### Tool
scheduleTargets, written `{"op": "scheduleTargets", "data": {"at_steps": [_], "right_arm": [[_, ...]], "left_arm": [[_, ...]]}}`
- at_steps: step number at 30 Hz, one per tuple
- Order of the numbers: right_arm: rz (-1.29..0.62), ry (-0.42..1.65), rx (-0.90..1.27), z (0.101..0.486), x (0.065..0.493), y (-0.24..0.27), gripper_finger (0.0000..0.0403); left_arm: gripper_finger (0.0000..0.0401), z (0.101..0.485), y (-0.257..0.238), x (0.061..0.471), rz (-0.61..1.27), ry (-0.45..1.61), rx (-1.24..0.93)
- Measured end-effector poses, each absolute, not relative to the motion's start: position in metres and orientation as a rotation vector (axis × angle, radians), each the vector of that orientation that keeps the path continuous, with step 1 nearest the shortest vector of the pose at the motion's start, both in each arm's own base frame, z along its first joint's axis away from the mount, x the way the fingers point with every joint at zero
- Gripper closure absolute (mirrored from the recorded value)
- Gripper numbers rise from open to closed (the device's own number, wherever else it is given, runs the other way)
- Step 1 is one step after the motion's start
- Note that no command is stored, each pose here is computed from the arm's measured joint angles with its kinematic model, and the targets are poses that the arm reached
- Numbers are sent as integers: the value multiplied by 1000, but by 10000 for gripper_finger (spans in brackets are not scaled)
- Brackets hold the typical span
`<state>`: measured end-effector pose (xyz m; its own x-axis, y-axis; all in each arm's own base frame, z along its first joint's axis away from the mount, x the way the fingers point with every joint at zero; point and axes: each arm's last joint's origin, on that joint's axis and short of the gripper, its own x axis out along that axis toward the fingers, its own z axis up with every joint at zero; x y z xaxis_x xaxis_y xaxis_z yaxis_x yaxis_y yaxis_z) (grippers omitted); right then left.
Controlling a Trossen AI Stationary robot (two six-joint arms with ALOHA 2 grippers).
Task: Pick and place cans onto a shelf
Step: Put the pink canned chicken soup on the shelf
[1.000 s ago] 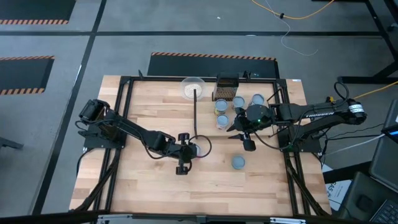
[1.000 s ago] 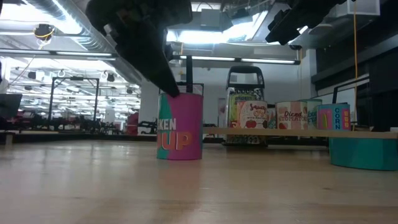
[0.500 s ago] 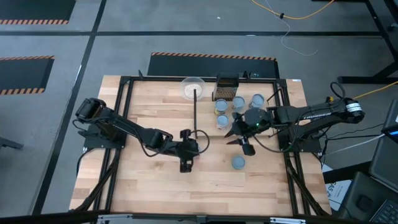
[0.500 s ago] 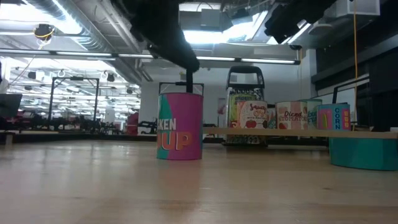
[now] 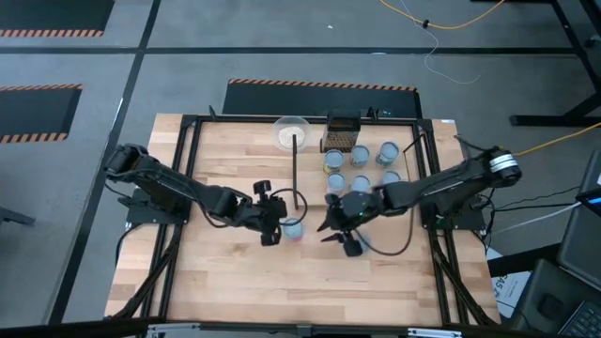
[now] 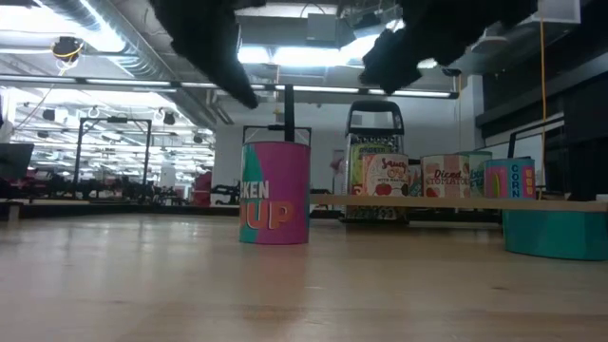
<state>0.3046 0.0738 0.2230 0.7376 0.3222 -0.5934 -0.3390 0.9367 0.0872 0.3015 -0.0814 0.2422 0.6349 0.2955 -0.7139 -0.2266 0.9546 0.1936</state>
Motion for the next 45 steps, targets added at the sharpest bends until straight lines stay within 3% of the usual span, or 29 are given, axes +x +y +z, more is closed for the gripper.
{"op": "scheduleTargets", "data": {"at_steps": [7,17,27,45], "right_arm": [[364,670,-29,186,327,80,251],[359,691,-29,152,342,82,251],[138,684,-105,151,344,74,251],[-70,656,-113,152,346,68,251]], "left_arm": [[392,218,-76,300,405,977,71],[397,189,-82,316,367,1030,59],[397,185,-93,320,284,1013,18],[399,189,-115,321,199,943,-3]]}}
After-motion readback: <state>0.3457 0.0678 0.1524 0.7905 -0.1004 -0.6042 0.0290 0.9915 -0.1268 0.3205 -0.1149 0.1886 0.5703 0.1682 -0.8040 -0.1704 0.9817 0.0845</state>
